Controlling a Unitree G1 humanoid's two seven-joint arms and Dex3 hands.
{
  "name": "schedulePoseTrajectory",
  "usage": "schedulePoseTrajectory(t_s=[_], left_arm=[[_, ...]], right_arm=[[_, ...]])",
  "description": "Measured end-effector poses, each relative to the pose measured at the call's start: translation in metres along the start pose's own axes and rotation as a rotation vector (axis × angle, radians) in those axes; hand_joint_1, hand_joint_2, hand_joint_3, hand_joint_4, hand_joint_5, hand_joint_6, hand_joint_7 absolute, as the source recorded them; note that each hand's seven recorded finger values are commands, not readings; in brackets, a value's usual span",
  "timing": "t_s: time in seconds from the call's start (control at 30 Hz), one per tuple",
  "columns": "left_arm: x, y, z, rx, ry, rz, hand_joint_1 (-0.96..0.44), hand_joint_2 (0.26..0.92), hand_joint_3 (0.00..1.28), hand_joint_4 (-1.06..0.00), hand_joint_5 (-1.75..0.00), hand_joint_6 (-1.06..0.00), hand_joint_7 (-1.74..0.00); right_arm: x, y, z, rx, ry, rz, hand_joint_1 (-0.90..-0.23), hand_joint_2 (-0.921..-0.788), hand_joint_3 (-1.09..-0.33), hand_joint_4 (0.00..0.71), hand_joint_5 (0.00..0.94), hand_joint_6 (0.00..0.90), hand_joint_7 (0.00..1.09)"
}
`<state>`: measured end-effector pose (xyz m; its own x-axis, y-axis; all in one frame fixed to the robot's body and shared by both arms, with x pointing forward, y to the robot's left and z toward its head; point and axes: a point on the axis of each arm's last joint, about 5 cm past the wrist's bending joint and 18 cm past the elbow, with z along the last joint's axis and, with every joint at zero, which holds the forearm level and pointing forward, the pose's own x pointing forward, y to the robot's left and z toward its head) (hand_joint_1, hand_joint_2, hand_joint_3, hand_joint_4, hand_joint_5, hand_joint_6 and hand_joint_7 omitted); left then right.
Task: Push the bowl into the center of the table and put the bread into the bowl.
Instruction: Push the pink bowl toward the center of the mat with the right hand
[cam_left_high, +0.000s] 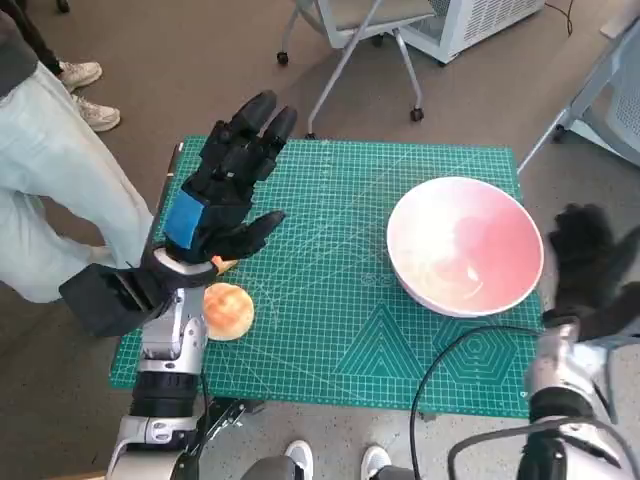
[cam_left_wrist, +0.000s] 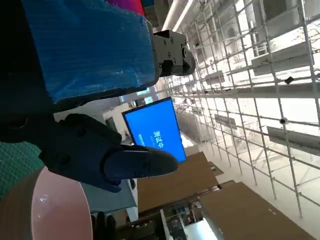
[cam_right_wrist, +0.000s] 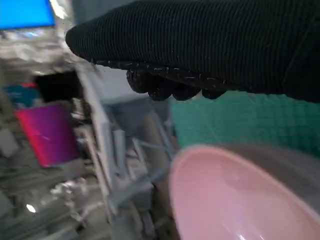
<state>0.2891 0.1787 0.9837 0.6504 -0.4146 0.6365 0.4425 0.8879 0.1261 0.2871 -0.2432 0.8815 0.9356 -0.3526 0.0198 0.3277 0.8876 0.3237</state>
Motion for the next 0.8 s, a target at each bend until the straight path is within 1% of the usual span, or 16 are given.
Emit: schedulePoseTrajectory(t_s=[0.23, 0.43, 0.63, 0.8], left_arm=[[0.000, 0.002, 0.003, 0.015, -0.007, -0.004, -0.59, 0.921, 0.39, -0.12, -0.01, 0.00, -0.39], [-0.003, 0.005, 0.008, 0.030, -0.010, -0.005, -0.60, 0.921, 0.39, -0.12, -0.01, 0.00, -0.39], [-0.007, 0.006, 0.012, 0.034, -0.008, 0.011, -0.59, 0.921, 0.36, -0.12, -0.01, 0.00, -0.39], [-0.013, 0.006, 0.014, 0.028, 0.004, 0.029, -0.58, 0.921, 0.35, -0.13, -0.01, 0.00, -0.40]], right_arm=[[0.0009, 0.022, -0.007, 0.056, 0.052, 0.046, -0.568, -0.921, -0.879, 0.144, 0.009, 0.161, 0.27], [0.0023, 0.046, -0.011, 0.104, 0.094, 0.103, -0.569, -0.921, -0.888, 0.149, 0.010, 0.182, 0.28], [0.0034, 0.070, -0.011, 0.143, 0.120, 0.170, -0.582, -0.921, -0.878, 0.170, 0.015, 0.219, 0.29], [0.0043, 0.084, -0.010, 0.159, 0.134, 0.220, -0.585, -0.921, -0.878, 0.177, 0.014, 0.226, 0.28]])
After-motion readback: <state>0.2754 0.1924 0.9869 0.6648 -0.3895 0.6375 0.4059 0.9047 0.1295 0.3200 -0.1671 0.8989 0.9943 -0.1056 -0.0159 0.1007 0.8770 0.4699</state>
